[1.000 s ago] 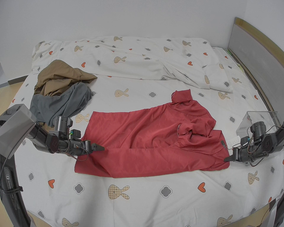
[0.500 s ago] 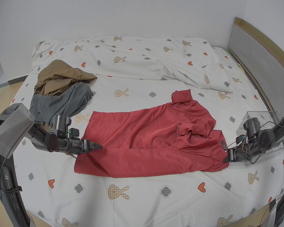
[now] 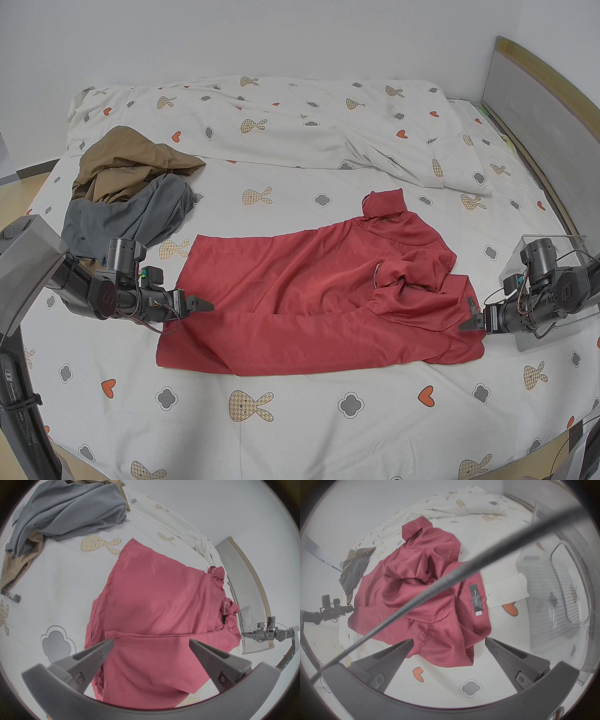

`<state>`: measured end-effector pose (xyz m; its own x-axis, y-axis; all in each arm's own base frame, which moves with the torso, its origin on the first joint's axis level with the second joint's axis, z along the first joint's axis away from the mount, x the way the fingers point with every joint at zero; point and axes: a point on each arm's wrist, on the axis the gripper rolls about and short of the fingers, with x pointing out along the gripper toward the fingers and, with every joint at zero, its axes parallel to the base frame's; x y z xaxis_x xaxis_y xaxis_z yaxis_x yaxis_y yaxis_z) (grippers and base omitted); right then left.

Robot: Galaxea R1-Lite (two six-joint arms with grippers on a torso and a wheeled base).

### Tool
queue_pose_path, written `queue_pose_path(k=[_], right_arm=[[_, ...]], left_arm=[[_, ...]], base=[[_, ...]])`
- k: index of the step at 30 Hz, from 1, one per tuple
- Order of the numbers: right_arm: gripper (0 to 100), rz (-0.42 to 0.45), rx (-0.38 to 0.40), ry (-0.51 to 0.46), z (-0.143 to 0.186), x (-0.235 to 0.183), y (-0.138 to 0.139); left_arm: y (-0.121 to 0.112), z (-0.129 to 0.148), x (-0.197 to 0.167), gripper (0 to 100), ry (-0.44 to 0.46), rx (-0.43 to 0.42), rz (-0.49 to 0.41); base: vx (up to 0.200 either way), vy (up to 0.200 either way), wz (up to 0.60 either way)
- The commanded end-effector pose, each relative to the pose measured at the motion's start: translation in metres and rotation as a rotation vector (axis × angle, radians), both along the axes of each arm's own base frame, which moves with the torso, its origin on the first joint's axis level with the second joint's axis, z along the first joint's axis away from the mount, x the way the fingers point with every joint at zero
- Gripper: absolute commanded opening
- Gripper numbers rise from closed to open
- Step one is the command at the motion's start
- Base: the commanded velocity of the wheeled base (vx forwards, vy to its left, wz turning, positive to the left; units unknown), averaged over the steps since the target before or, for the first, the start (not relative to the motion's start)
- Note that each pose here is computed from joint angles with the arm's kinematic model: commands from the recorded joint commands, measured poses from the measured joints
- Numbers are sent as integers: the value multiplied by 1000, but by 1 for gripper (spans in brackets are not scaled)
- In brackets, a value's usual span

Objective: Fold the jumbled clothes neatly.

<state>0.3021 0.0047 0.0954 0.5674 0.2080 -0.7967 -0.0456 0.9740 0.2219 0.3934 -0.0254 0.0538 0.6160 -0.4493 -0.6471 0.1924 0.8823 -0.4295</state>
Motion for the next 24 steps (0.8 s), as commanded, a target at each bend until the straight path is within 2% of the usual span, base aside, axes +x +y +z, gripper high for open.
queue_pose_path(k=[1, 9, 14, 18, 23, 24], right_arm=[[100, -19, -11, -81, 23, -6, -2], [100, 16, 4, -187, 52, -5, 12], [100, -66, 98, -238, 72, 21, 48], [100, -127, 116, -224, 61, 56, 80], [100, -154, 151, -199, 49, 83, 100], [100, -158, 147, -163, 41, 90, 105]], left_arm=[[-5, 20, -10, 100, -39, -6, -18], [-18, 55, -32, 100, -117, -15, -55], [-22, 77, -42, 100, -163, -29, -54], [-28, 97, -51, 100, -182, -75, -21], [-35, 112, -60, 100, -225, -56, 1], [-37, 115, -64, 100, -235, -49, 6]], base=[[0, 0, 0], [0, 0, 0], [0, 0, 0], [0, 0, 0], [0, 0, 0], [0, 0, 0]])
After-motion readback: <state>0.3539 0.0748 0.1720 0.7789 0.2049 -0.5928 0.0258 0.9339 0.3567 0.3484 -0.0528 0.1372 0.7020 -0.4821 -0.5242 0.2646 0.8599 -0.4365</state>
